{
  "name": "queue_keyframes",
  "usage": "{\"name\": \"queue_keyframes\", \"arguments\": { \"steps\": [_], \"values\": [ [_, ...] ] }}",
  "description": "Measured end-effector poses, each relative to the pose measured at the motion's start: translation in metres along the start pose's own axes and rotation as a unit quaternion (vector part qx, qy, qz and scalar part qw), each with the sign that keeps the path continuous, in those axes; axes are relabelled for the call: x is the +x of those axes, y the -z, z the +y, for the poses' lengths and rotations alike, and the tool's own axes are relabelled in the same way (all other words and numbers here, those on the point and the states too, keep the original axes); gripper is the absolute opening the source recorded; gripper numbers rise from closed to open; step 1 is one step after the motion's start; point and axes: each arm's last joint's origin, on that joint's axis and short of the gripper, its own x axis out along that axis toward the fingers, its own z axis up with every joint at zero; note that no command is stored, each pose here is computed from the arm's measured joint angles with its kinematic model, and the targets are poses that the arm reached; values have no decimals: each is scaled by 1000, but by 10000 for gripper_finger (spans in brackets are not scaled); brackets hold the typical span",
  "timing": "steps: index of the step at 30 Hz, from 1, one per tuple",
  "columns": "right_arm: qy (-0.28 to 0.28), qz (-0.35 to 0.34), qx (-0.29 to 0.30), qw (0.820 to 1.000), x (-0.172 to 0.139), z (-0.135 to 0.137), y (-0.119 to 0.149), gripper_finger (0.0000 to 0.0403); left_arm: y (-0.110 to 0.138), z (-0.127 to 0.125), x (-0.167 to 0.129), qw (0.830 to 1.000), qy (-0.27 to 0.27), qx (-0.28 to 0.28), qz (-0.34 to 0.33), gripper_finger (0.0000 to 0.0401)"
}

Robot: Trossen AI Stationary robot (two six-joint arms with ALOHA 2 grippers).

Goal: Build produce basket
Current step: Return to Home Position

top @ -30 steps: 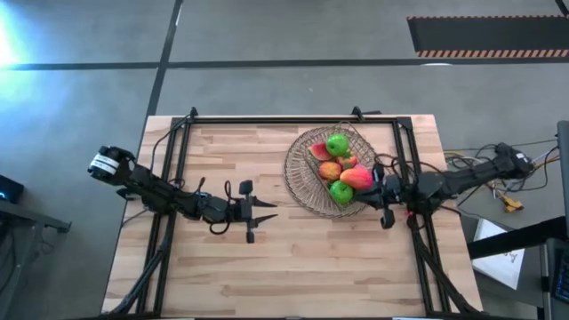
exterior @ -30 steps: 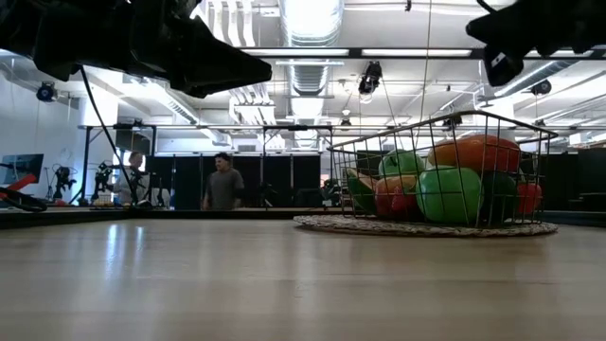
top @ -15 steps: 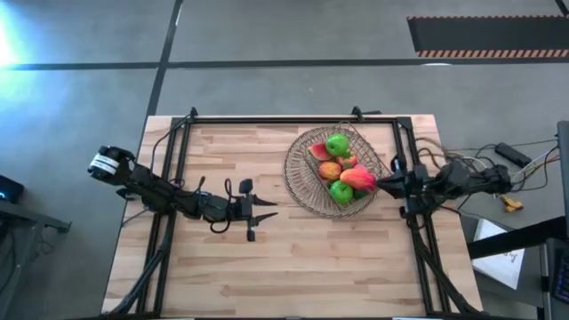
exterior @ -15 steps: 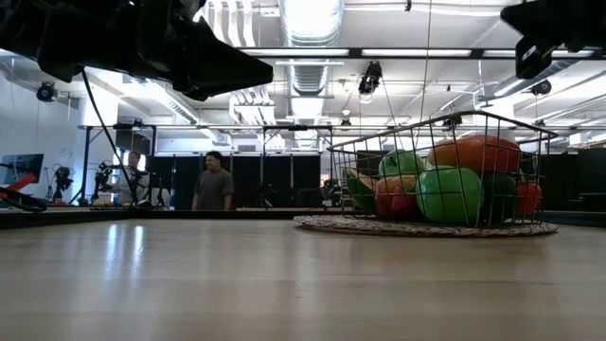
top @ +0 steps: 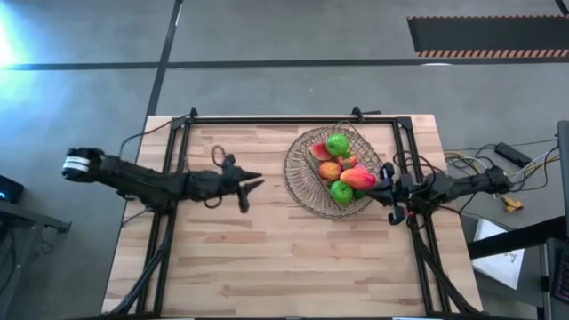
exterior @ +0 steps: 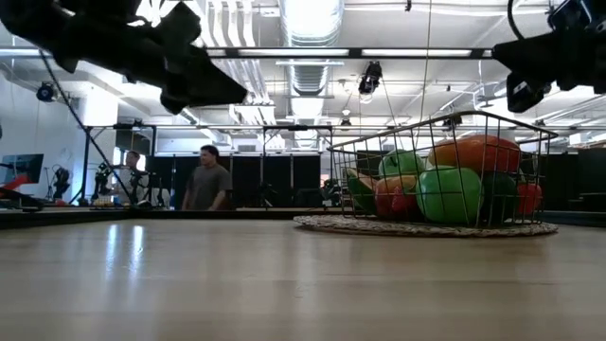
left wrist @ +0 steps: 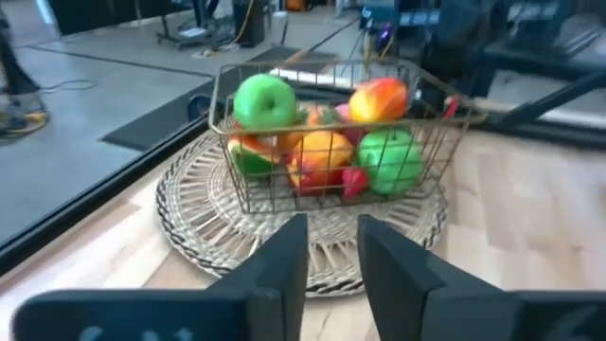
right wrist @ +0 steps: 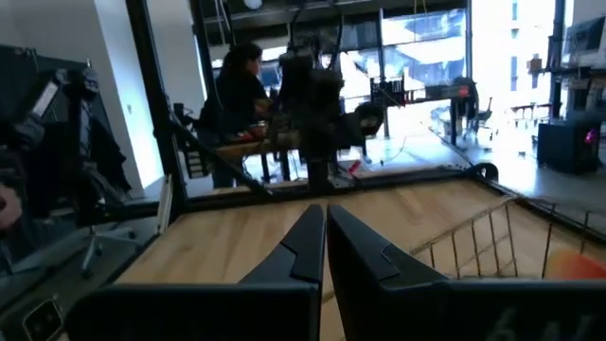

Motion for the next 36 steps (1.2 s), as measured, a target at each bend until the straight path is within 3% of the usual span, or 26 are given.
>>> {"name": "queue_keyframes", "arguments": {
  "steps": [4,11,26,27,36],
  "values": [
    [-1,6,5,1000,1,0,2,8,3,22,-22,999,25,-18,-25,52],
    [-4,-3,5,1000,0,0,0,8,31,49,-63,995,33,-42,-81,3],
    [-2,11,25,1000,1,0,3,8,58,61,-107,980,143,-54,-125,3],
    [-2,13,25,1000,1,0,3,8,65,60,-104,984,145,-49,-94,3],
    [4,27,31,999,1,0,6,8,62,58,-105,980,158,26,-119,3]
  ]
}}
